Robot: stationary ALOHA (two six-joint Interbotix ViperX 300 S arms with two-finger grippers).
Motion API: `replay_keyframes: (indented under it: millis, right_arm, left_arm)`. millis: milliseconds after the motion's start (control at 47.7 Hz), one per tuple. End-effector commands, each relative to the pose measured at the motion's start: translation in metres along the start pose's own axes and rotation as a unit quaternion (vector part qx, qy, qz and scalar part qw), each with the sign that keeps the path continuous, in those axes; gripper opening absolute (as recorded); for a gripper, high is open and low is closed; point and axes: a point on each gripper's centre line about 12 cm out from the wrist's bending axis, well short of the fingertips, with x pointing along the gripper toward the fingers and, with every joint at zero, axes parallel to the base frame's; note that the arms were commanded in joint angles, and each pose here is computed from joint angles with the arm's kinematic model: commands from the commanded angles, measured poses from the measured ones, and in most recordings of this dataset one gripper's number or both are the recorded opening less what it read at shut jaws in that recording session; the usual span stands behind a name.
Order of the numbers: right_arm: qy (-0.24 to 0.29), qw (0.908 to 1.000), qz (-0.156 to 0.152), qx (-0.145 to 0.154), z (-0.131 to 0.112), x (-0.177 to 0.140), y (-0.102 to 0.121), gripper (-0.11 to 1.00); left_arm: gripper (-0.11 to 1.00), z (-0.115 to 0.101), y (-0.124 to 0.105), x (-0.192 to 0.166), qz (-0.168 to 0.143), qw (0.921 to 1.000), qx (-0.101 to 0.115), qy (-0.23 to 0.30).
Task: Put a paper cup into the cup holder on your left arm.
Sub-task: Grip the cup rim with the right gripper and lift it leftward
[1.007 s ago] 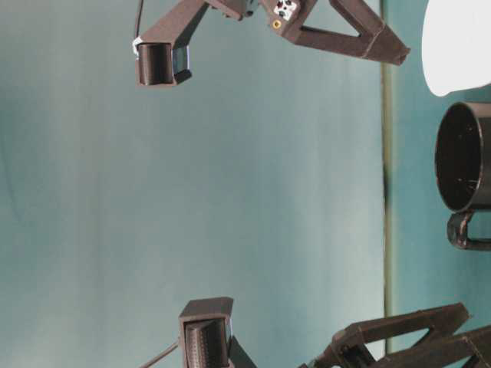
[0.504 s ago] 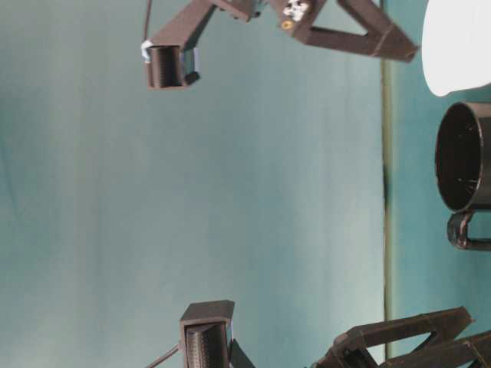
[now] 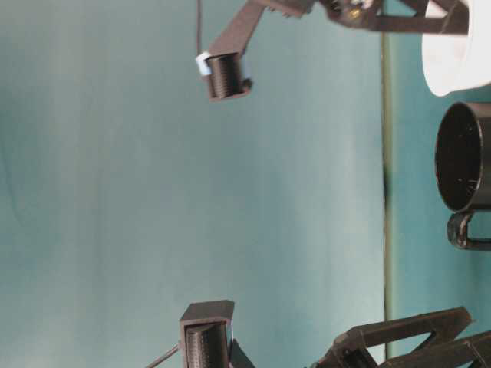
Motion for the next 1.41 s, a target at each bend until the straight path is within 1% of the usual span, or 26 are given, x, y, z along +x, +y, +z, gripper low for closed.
replay_keyframes:
  millis: [0,105,168,231,315,336,441,504,587,629,755,860,1049,1175,1280,1385]
  right_arm:
    - [-0.007,1.0,0.002,-0.006,0.003,-0.002,0.002,0.93]
    - [-0.009,0.9999,0.003,-0.007,0.004,-0.003,0.002,0.88]
    - [-0.007,0.9999,0.004,-0.01,0.003,-0.003,0.005,0.81]
    - [-0.01,0.9999,0.006,-0.01,0.004,-0.005,0.006,0.67]
    - [-0.021,0.9997,0.012,-0.005,0.007,-0.012,0.009,0.45]
    - [-0.023,0.9996,0.012,-0.005,0.008,-0.013,0.009,0.37]
    - [-0.039,0.9991,0.019,-0.002,0.013,-0.023,0.011,0.12]
    - [-0.045,0.9988,0.021,0.0,0.014,-0.028,0.012,0.03]
    - [-0.036,0.9991,0.021,0.004,0.012,-0.03,0.012,-0.05]
    - [-0.027,0.9993,0.022,0.009,0.009,-0.03,0.012,-0.07]
    - [-0.01,0.9993,0.027,0.025,0.001,-0.03,0.012,-0.07]
    - [-0.01,0.9988,0.035,0.031,-0.003,-0.034,0.015,-0.07]
    - [-0.023,0.998,0.046,0.038,0.0,-0.049,0.018,-0.07]
    - [-0.032,0.9975,0.051,0.037,0.014,-0.066,0.022,-0.07]
    - [-0.03,0.9977,0.05,0.035,0.033,-0.076,0.025,-0.07]
    - [-0.027,0.9981,0.048,0.029,0.052,-0.078,0.03,-0.07]
  left_arm:
    - [0.83,0.005,0.001,-0.002,0.001,1.0,0.0,-0.009]
    - [0.83,0.005,0.002,-0.001,0.002,1.0,-0.001,-0.009]
    - [0.83,0.005,0.003,-0.001,0.003,1.0,-0.002,-0.009]
    - [0.83,0.005,0.003,-0.001,0.003,0.9999,-0.002,-0.009]
    - [0.83,0.005,0.004,-0.001,0.004,0.9999,-0.004,-0.01]
    - [0.83,0.006,0.004,-0.001,0.004,0.9999,-0.004,-0.011]
    - [0.83,0.006,0.004,-0.001,0.004,0.9999,-0.004,-0.011]
    - [0.83,0.006,0.004,-0.001,0.004,0.9999,-0.004,-0.011]
    - [0.83,0.006,0.003,-0.001,0.003,0.9999,-0.004,-0.011]
    - [0.83,0.006,0.004,-0.001,0.004,0.9999,-0.004,-0.011]
    - [0.83,0.006,0.004,-0.001,0.004,0.9999,-0.004,-0.012]
    - [0.83,0.006,0.004,-0.001,0.004,0.9999,-0.004,-0.012]
    - [0.83,0.006,0.004,-0.001,0.004,0.9999,-0.004,-0.012]
    - [0.83,0.006,0.004,-0.001,0.004,0.9999,-0.004,-0.012]
    - [0.83,0.006,0.004,-0.001,0.004,0.9999,-0.004,-0.012]
    - [0.83,0.005,0.003,-0.001,0.003,0.9999,-0.004,-0.01]
